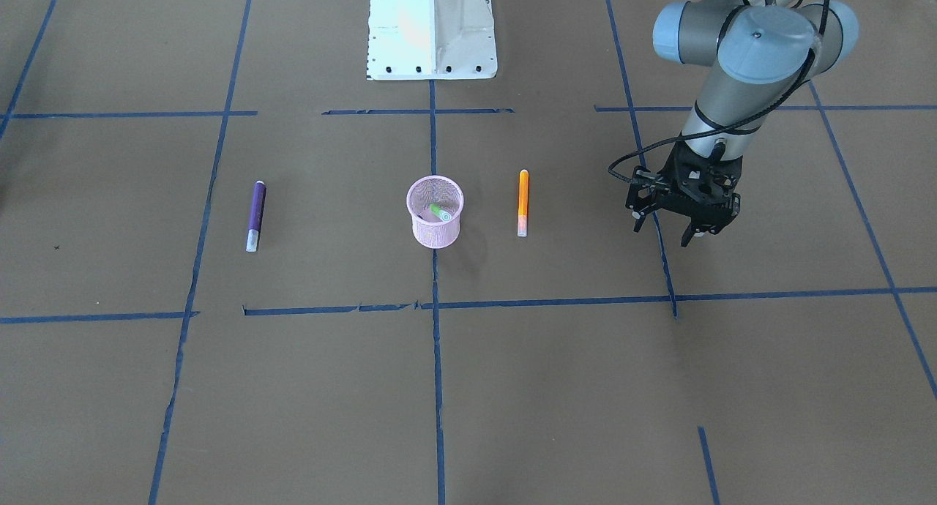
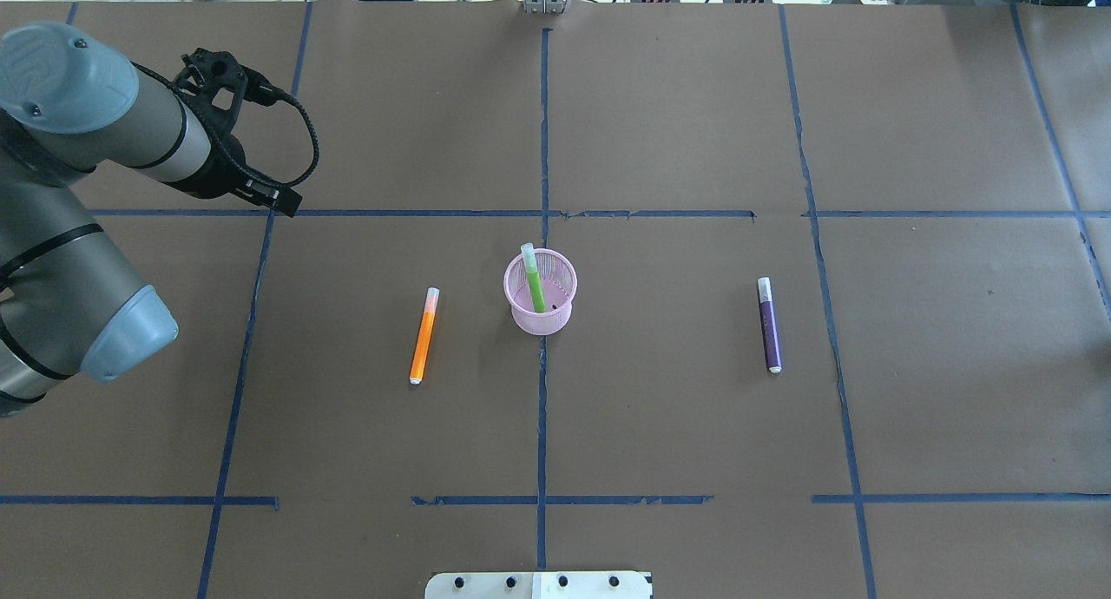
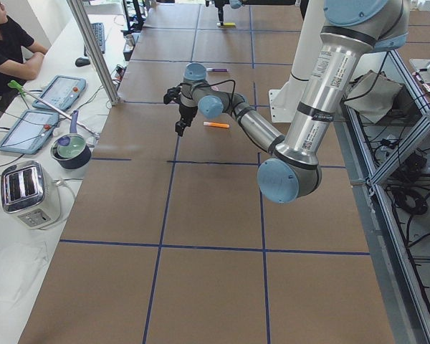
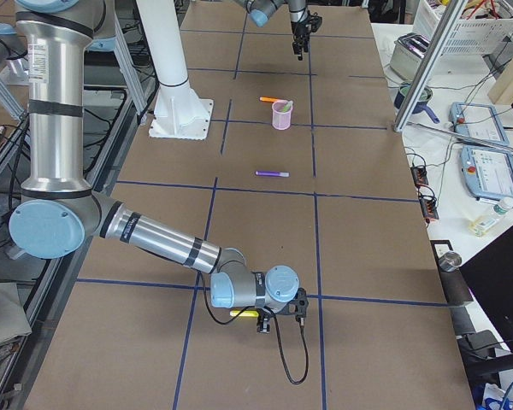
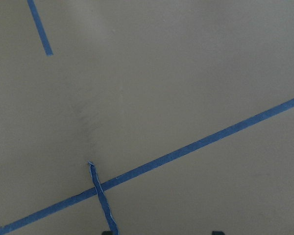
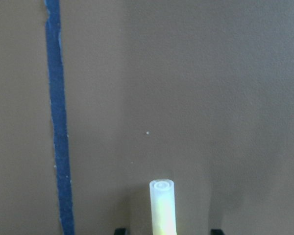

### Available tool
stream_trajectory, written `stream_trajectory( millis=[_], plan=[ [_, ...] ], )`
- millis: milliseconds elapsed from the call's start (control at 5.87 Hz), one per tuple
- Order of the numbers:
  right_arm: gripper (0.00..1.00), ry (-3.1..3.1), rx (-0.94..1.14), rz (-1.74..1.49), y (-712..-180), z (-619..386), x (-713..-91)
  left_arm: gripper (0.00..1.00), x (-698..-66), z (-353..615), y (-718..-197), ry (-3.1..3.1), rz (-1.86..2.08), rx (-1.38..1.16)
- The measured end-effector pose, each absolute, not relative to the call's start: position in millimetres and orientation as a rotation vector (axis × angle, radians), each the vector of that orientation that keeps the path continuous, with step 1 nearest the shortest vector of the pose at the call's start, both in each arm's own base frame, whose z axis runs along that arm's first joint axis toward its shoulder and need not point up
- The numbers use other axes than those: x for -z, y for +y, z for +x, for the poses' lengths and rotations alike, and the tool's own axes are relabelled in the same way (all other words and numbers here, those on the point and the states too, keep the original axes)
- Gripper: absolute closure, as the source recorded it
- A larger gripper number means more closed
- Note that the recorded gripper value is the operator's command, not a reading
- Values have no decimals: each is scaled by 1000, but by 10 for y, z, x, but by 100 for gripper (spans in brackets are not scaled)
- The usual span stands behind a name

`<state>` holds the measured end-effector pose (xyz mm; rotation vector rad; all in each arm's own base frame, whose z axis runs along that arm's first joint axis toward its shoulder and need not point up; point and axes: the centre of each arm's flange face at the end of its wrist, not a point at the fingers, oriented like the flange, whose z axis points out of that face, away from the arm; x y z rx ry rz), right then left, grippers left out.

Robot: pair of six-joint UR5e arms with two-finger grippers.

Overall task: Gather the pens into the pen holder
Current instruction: 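Withdraw the left gripper while the right gripper grasps the yellow marker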

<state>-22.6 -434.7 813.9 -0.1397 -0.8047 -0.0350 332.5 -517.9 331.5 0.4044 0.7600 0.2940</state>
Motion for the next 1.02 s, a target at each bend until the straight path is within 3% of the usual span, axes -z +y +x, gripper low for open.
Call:
stream_trajectory(
  millis=[170,341,511,1022],
  plan=[
    [36,-815,35,-146,-4328,-239,-8145,26,-3307,3304,-5166,761,407,-294],
    [64,-821,37,-150,-4317,-256,-8149,26,-3295,3289,-5154,763,410,-294],
    [99,-823,39,-153,-4304,-267,-8156,26,-3287,3281,-5147,764,412,-294],
    [100,-826,49,-145,-4298,-272,-8146,26,-3284,3272,-5144,764,413,-293]
  ],
)
